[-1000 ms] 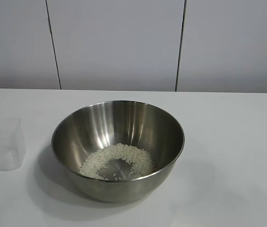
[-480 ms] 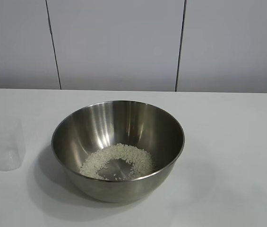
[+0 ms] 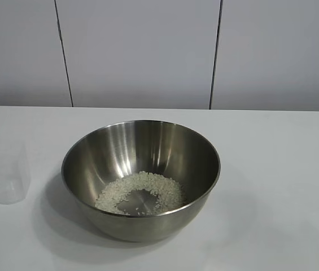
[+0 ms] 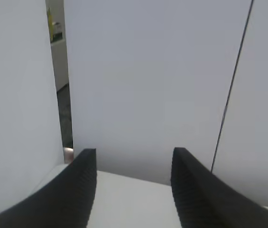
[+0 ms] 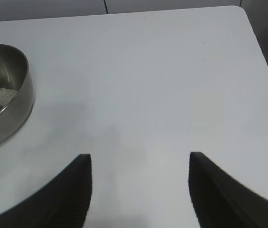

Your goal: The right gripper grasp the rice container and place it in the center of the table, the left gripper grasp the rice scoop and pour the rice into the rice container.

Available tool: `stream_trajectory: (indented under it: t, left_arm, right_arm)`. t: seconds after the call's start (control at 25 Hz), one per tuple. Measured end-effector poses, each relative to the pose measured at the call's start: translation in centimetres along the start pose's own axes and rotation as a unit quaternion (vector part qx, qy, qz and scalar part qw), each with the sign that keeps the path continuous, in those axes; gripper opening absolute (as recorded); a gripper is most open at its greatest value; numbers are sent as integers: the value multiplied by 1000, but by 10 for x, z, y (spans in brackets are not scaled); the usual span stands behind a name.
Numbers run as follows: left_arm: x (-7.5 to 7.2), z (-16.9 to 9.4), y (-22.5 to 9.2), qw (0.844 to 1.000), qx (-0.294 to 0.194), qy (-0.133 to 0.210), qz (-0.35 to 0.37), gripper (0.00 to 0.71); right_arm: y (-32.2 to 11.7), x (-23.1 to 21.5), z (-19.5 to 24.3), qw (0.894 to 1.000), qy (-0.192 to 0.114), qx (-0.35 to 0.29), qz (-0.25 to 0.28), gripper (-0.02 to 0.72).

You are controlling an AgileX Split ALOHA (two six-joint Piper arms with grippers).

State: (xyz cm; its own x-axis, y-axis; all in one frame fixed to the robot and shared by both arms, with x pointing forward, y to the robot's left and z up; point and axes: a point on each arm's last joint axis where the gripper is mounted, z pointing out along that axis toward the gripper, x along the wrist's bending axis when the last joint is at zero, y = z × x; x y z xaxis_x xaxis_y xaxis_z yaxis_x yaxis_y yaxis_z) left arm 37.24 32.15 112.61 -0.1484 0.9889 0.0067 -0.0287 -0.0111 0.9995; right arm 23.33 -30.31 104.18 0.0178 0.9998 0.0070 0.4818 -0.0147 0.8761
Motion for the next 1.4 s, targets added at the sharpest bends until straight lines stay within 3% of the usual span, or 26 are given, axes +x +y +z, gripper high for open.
stream_trajectory:
  t: [0.16, 0.4, 0.64, 0.72, 1.08, 1.28, 1.4]
  left_arm:
    - [-2, -52, 31, 999, 4, -23, 35, 361]
    - [6, -112, 30, 980, 132, -99, 115, 361]
    - [1, -147, 9, 949, 240, -180, 97, 361]
    - [1, -155, 4, 942, 259, -192, 94, 361]
    - [5, -175, -38, 944, 253, -196, 83, 361]
    - [2, -165, -62, 937, 285, -192, 68, 361]
    - [-2, -156, -68, 941, 272, -192, 57, 361]
  right_arm:
    - [0, 0, 0, 1000, 0, 0, 0, 408]
    - [0, 0, 0, 1000, 0, 0, 0, 408]
    - [0, 0, 0, 1000, 0, 0, 0, 408]
    - [0, 0, 0, 1000, 0, 0, 0, 408]
    - [0, 0, 0, 1000, 0, 0, 0, 408]
    - [0, 0, 0, 1000, 0, -1, 0, 408]
    - [0, 0, 0, 1000, 0, -1, 0, 408]
